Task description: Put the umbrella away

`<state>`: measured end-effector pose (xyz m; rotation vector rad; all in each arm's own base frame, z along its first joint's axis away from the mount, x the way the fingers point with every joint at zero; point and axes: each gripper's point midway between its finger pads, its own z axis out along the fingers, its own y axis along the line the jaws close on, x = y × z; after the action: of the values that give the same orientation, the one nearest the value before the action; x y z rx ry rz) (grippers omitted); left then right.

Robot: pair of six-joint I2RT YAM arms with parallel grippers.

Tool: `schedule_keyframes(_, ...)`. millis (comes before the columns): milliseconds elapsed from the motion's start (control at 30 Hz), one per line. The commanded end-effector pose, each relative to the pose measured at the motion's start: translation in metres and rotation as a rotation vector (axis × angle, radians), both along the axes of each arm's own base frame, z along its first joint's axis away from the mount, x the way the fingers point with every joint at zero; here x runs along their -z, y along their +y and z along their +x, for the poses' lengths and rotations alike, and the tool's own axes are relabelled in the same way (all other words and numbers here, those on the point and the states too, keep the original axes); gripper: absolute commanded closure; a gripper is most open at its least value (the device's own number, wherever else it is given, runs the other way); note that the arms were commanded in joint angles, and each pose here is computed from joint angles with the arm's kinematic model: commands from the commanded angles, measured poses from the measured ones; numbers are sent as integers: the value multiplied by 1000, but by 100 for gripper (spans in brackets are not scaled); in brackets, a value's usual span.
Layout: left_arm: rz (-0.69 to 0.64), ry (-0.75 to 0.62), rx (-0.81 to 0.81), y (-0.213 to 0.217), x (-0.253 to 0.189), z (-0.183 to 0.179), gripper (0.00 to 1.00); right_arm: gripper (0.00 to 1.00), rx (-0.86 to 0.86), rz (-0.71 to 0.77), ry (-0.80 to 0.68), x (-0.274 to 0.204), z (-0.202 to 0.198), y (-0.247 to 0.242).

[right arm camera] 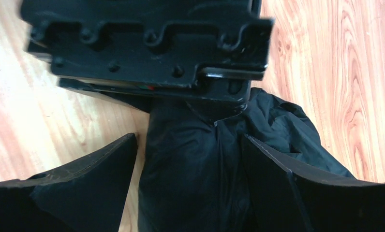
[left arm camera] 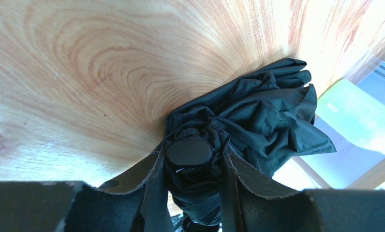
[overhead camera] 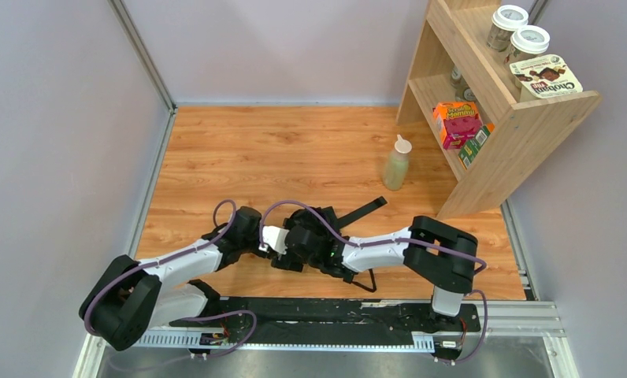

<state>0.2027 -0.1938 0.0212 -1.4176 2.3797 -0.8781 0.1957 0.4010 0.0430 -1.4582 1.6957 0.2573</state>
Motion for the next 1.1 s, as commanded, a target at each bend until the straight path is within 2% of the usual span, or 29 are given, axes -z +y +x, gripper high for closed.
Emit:
schedule_keyframes(0, 178, 243, 23, 38, 46, -57, 100, 18, 99, 9, -95, 10, 21, -5)
schedule_keyframes(67, 178, 247, 15, 40, 45, -58, 100, 23, 188, -54, -108, 25, 29, -21)
schedule_keyframes(133, 184, 249, 7, 43, 45, -59, 100, 39, 228, -117, -106, 41, 30, -37)
schedule_keyframes(167, 177, 239, 0, 43, 42, -58, 100, 51, 247, -141, -95, 48, 29, -45)
schedule_keyframes(233, 167, 228, -7, 43, 39, -57, 100, 64, 295, -181, -53, 62, 25, -60)
schedule_keyframes(333, 165, 220, -24, 46, 33, -56, 100, 82, 331, -194, 86, 84, 12, -72)
schedule_keyframes(400, 158, 192, -47, 49, 29, -53, 100, 97, 283, -168, 186, 95, -2, -67)
schedule_keyframes(467, 142, 168, -70, 52, 22, -51, 100, 100, 244, -142, 271, 103, -13, -60)
schedule_keyframes(633, 135, 14, -114, 62, -2, -32, 100, 100, 89, -5, 640, 115, -39, -40)
schedule_keyframes(700, 147, -59, -134, 68, -11, -23, 75, 100, 89, 54, 806, 115, -43, -38)
schedule_keyframes(733, 141, -98, -141, 70, -19, -21, 53, 100, 89, 79, 857, 115, -43, -36)
schedule_keyframes(833, 169, -194, -176, 82, -31, -13, 26, 100, 52, 127, 1025, 115, -54, -35)
schedule_keyframes(933, 148, -300, -202, 87, -50, -7, 25, 100, 73, 145, 1150, 120, -56, -35)
schedule_keyframes(1067, 116, -357, -223, 89, -60, -5, 25, 100, 121, 153, 1305, 131, -59, -34)
